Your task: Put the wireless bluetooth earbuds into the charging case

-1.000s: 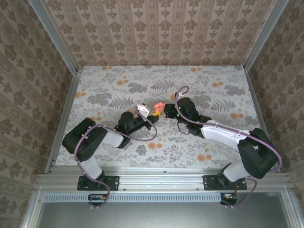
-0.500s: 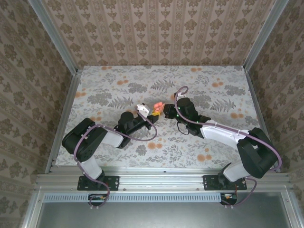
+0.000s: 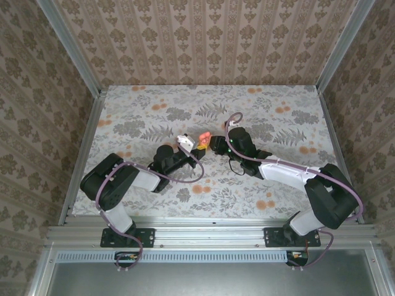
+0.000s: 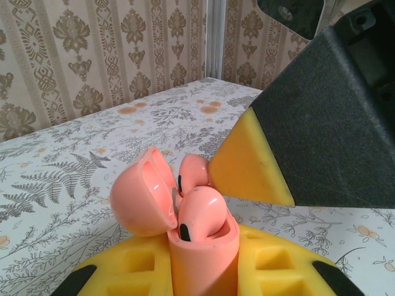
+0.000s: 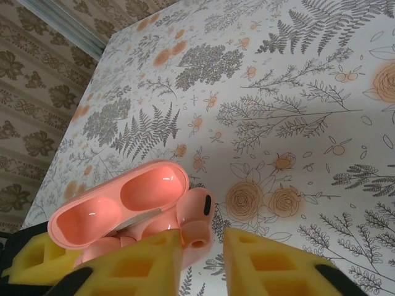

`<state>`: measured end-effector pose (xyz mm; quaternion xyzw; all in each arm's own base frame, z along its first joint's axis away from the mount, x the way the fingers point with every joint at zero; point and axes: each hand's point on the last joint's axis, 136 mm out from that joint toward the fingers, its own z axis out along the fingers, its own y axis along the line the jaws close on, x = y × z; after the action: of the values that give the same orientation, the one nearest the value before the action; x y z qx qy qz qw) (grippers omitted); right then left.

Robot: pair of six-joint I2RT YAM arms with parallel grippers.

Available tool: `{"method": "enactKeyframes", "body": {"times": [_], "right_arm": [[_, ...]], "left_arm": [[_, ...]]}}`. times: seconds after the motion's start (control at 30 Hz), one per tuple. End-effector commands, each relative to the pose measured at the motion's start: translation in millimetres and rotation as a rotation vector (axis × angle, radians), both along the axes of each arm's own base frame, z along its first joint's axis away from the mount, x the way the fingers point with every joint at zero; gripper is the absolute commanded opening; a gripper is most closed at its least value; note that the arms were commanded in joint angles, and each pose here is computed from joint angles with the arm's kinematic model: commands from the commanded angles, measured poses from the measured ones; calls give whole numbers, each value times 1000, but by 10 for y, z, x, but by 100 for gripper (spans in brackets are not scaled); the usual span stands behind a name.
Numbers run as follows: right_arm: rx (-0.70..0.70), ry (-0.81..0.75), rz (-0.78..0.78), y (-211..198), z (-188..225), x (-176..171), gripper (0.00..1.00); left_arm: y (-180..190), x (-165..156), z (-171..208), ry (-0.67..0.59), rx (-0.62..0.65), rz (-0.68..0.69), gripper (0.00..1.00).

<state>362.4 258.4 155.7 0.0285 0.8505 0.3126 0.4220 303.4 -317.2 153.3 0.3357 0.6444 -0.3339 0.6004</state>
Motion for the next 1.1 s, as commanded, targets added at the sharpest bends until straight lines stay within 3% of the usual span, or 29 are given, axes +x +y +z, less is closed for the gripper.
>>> {"method": "enactKeyframes", "body": {"times": [0.0, 0.1, 0.63, 1.07], "right_arm": [[6, -34, 12, 33, 146, -8, 31], [0, -64, 6, -23, 288, -37, 38], [-88, -291, 56, -500, 1154, -400, 56], [-79, -260, 261, -553, 1284, -432, 59]], "left_arm": [[-30, -57, 281, -68, -59, -20, 8], [-24, -64, 283, -68, -59, -21, 9], [3, -196, 396, -83, -77, -64, 9], [-68, -459, 555, -115, -93, -216, 9]]}}
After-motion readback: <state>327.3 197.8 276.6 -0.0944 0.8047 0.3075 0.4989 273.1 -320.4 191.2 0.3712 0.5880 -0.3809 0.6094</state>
